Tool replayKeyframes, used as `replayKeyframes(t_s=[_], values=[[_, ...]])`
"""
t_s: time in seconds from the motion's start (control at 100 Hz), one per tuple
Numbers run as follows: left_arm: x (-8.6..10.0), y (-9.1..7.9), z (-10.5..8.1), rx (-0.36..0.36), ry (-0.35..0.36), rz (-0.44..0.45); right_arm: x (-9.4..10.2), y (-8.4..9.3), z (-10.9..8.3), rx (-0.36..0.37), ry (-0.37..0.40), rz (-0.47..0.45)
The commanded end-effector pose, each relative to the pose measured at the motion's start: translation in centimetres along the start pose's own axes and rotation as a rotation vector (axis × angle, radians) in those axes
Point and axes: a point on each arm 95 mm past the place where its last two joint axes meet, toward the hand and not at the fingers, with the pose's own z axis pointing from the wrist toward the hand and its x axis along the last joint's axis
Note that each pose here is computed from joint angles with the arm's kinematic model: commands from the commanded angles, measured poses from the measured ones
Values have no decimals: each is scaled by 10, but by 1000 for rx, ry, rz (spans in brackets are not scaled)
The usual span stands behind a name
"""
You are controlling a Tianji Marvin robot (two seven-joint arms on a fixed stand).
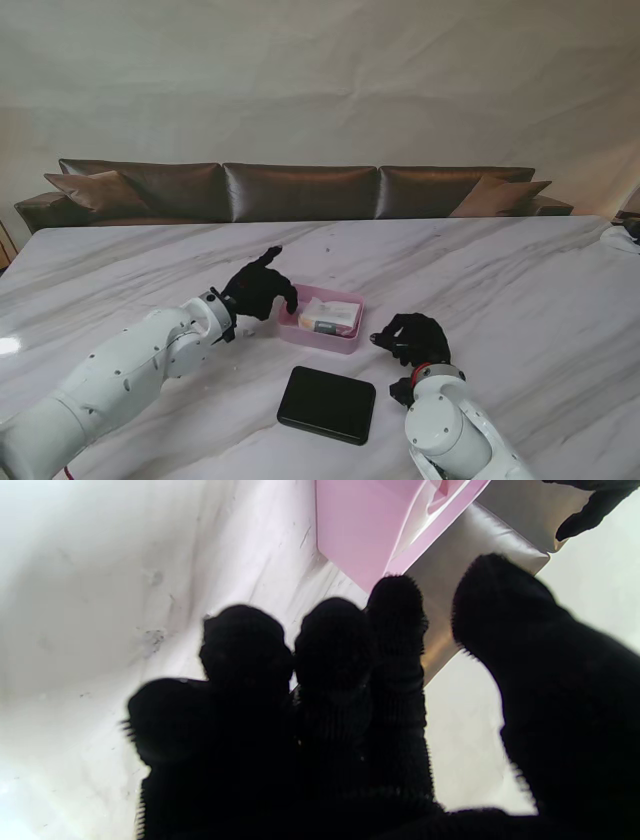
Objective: Refill a tissue box and feed the first sheet
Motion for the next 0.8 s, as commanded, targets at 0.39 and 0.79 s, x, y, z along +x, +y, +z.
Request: replayKeyframes(t_s=[0.39, 0.79], values=[[5, 3, 7, -15, 57, -1, -1, -4, 0, 25, -7, 14], [4, 12, 1, -63, 63, 49, -1, -4, -1, 24, -8, 24]])
